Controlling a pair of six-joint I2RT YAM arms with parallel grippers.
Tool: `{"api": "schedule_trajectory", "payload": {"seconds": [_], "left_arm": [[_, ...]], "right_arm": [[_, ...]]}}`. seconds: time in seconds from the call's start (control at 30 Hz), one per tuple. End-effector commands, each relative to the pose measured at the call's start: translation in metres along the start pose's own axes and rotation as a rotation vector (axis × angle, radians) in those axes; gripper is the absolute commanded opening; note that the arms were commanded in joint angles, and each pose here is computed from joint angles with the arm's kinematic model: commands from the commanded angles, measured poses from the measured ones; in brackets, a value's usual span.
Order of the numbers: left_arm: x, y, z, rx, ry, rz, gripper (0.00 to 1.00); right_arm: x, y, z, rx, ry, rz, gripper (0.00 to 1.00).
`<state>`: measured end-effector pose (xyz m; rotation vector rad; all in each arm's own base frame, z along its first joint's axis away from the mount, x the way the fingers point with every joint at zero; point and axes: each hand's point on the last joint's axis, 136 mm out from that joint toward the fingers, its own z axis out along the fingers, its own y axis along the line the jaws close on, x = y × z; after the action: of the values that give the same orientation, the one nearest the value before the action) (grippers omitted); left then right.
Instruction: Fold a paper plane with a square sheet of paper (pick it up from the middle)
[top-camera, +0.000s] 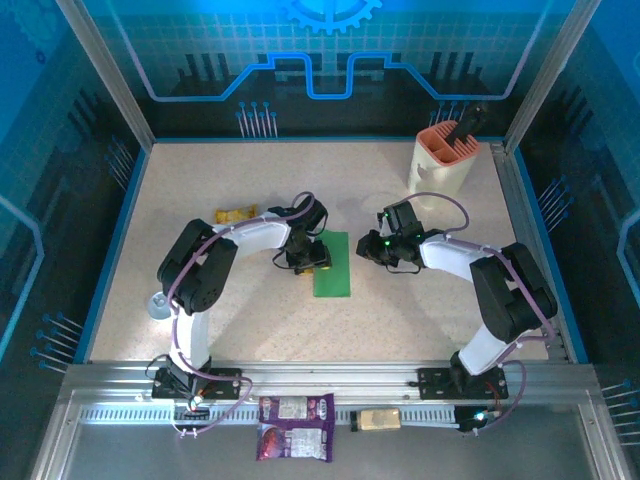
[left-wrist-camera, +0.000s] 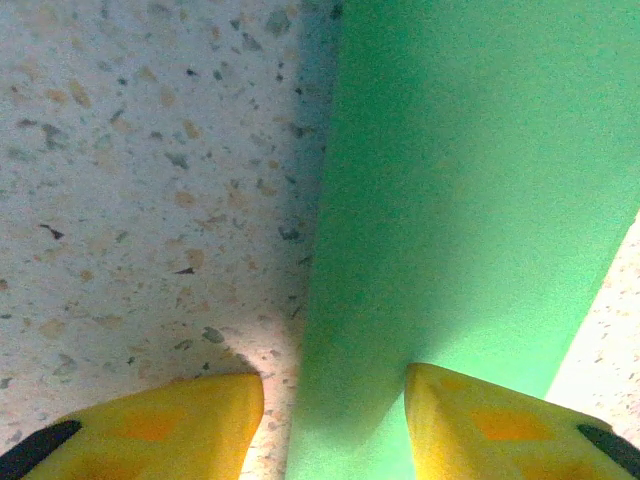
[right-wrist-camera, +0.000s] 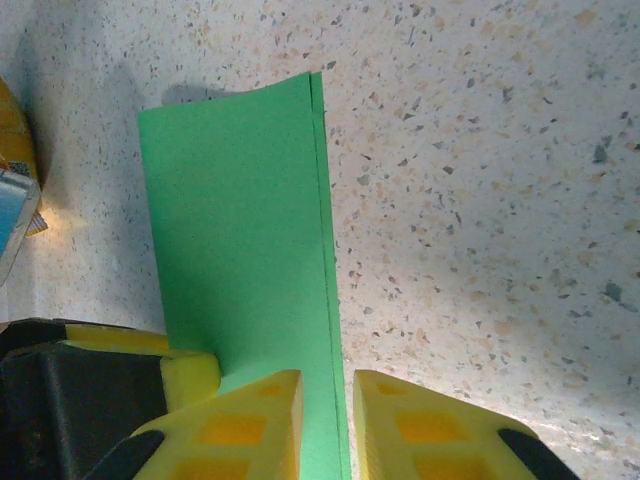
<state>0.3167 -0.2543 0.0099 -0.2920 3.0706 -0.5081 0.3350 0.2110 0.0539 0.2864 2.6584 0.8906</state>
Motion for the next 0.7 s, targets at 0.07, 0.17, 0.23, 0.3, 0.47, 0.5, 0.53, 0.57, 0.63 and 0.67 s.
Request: {"api": "schedule_trajectory", "payload": {"seconds": [0.07,0.17,0.23,0.3,0.47,0.5,0.53,0.57,0.63,0.67], "left_arm": [[0.02,0.033,0.057,-0.114,0.089,0.03,0.46],[0.022,0.034,0.059,-0.119,0.094,0.029,0.47],[0.022,0.035,0.061,-0.122,0.099,0.024,0.47],[0.024,0.036,0.064,-0.124,0.106,0.019,0.47],[0.029,0.043,0.071,-0.141,0.122,0.002,0.48],[0.029,0.043,0.071,-0.141,0.123,-0.003,0.48],[0.03,0.043,0.072,-0.142,0.125,-0.004,0.48],[0.029,0.044,0.073,-0.143,0.127,-0.009,0.48],[0.03,0.044,0.075,-0.139,0.132,-0.008,0.48],[0.031,0.043,0.076,-0.14,0.135,-0.005,0.48]], "right_arm": [[-0.001,-0.002,0.004,-0.003,0.008,0.008,0.23],[0.0,-0.003,0.005,-0.005,0.011,0.007,0.22],[0.0,-0.003,0.006,-0.007,0.016,0.009,0.22],[0.001,-0.003,0.007,-0.011,0.018,0.008,0.22],[0.002,0.001,0.009,-0.029,0.028,0.003,0.23],[0.002,0.001,0.009,-0.032,0.029,0.001,0.23],[0.002,0.002,0.009,-0.034,0.03,-0.001,0.22],[0.003,0.002,0.01,-0.036,0.034,-0.003,0.23],[0.004,0.003,0.011,-0.043,0.039,-0.008,0.23],[0.004,0.005,0.011,-0.049,0.04,-0.013,0.23]]}}
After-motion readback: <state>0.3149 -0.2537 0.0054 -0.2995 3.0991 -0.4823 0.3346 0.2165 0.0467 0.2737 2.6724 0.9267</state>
